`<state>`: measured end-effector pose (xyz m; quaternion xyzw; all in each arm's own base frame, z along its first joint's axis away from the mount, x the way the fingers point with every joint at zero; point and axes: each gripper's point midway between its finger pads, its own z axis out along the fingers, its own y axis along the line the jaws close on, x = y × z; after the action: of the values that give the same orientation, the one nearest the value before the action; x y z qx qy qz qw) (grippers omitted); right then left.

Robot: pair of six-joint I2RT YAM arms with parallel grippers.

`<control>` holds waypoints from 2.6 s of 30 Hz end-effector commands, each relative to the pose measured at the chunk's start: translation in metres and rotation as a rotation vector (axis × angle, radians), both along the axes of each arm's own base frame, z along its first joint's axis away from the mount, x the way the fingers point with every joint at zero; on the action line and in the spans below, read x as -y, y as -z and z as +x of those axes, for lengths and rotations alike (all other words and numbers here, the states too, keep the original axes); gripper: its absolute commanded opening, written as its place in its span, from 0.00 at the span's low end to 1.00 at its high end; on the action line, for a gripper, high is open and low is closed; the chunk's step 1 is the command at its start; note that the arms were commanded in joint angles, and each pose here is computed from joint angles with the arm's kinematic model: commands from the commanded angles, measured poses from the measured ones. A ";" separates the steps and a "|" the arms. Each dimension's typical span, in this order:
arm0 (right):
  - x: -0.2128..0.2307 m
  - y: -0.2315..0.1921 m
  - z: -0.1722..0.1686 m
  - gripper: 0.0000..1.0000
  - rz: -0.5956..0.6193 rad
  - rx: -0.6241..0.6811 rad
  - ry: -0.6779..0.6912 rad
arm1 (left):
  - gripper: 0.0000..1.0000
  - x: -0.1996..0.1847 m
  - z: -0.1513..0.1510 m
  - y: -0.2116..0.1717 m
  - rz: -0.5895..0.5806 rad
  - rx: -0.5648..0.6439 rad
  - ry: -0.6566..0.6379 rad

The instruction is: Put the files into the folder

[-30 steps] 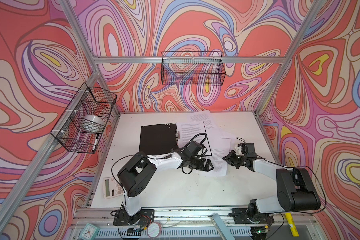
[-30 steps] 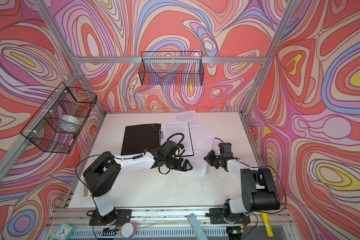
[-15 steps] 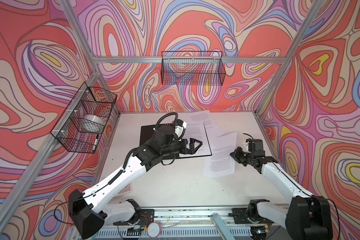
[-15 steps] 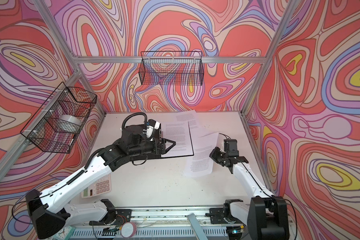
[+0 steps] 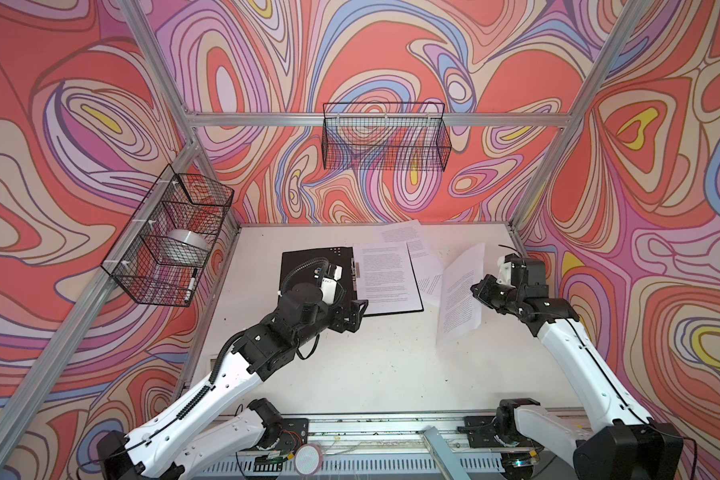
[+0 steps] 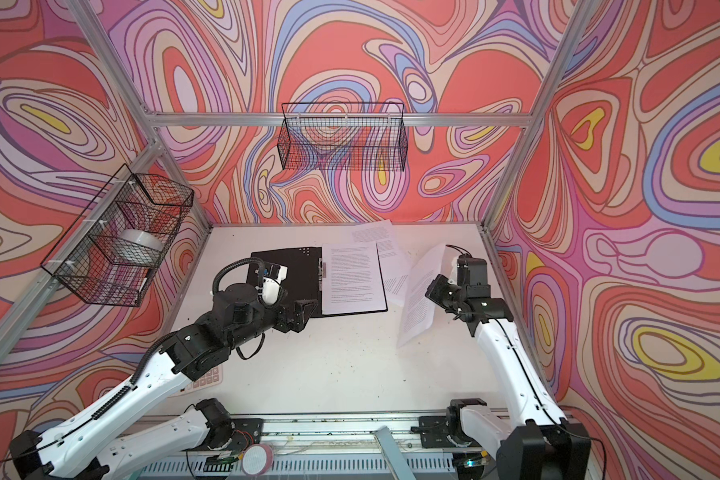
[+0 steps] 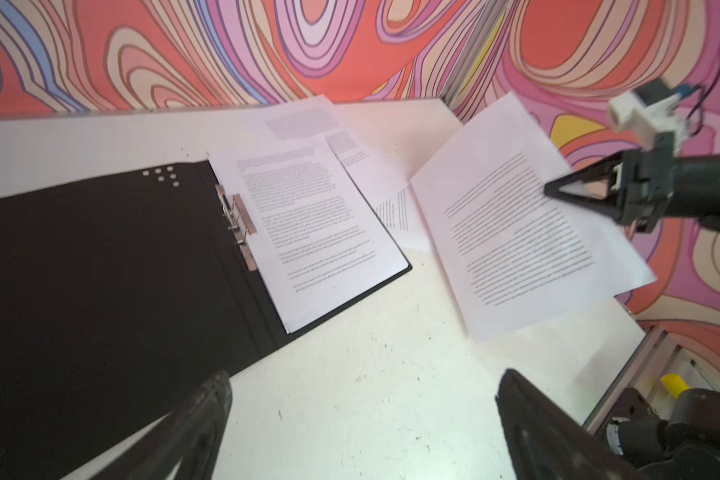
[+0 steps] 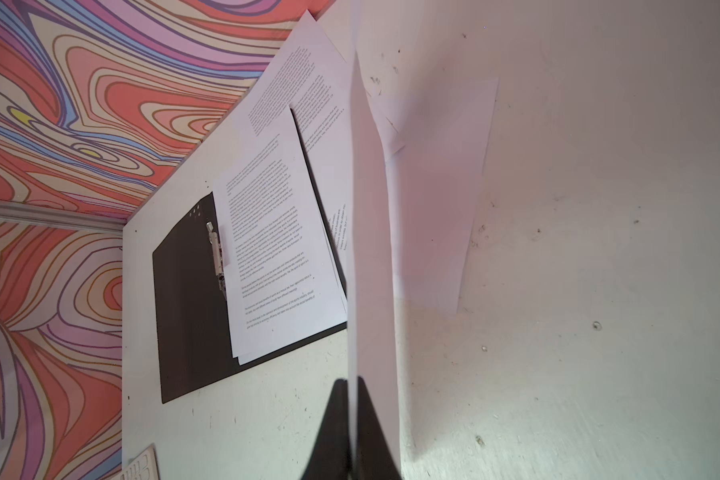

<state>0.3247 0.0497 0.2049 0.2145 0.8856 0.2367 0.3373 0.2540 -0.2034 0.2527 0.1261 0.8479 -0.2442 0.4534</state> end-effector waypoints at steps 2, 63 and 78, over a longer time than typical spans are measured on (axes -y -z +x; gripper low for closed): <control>-0.006 -0.024 0.013 0.00 -0.005 0.039 -0.039 | 1.00 0.003 0.006 0.000 0.020 0.025 0.037; -0.133 0.133 0.159 0.00 0.072 -0.143 -0.245 | 0.99 0.010 0.006 0.018 0.033 -0.032 0.098; -0.151 0.137 0.172 0.00 0.097 -0.148 -0.252 | 0.99 0.012 0.006 0.019 0.021 -0.043 0.106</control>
<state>0.4897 0.1968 0.0698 0.1329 0.9165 0.3032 0.2246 0.2575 -0.2135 0.2328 0.1719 0.8541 -0.2548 0.4195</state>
